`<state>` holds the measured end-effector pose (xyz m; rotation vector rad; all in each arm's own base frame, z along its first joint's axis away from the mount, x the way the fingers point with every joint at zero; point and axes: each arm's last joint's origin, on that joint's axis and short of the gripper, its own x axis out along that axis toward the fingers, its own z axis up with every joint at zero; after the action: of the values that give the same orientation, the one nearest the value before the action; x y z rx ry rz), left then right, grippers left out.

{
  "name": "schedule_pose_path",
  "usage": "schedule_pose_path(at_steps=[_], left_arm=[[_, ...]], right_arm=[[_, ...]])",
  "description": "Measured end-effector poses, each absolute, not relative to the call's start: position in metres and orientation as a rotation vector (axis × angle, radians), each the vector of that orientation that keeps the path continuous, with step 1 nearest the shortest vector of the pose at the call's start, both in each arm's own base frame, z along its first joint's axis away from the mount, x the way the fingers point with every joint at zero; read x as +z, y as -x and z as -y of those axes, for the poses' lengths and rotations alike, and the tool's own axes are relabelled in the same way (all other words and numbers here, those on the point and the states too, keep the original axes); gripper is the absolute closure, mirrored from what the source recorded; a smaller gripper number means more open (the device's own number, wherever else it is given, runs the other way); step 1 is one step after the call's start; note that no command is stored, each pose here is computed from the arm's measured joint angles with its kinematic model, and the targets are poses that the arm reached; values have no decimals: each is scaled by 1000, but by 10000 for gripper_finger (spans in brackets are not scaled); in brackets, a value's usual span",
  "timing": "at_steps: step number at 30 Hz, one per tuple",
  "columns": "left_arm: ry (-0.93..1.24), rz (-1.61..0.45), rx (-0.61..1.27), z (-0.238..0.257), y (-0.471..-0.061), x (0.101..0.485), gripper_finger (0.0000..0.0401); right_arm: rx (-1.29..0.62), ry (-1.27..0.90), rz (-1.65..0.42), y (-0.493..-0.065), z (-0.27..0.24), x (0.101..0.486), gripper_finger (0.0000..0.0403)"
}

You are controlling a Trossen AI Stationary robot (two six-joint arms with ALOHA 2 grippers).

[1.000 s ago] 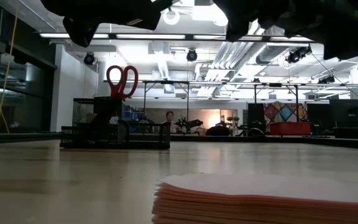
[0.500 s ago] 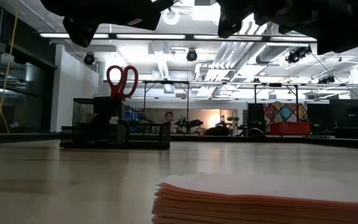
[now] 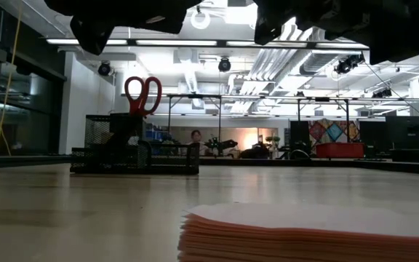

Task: Pick and place office supplies into organizer
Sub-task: Put the transparent pen into the desk organizer

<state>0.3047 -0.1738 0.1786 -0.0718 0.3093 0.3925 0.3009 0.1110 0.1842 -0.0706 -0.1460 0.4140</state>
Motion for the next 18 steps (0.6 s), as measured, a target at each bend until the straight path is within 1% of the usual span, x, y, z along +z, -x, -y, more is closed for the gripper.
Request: schedule_pose_path(at_steps=[3, 9, 15, 18], left_arm=[[46, -341, 401, 172, -303, 175, 292], [10, -427, 433, 169, -297, 166, 245], [37, -501, 487, 165, -287, 156, 202], [72, -543, 502, 168, -279, 151, 187]], right_arm=[[411, 73, 132, -301, -111, 183, 350], [378, 74, 117, -302, -110, 182, 363], [335, 93, 104, -303, -107, 180, 351], [310, 94, 103, -305, -101, 180, 353]])
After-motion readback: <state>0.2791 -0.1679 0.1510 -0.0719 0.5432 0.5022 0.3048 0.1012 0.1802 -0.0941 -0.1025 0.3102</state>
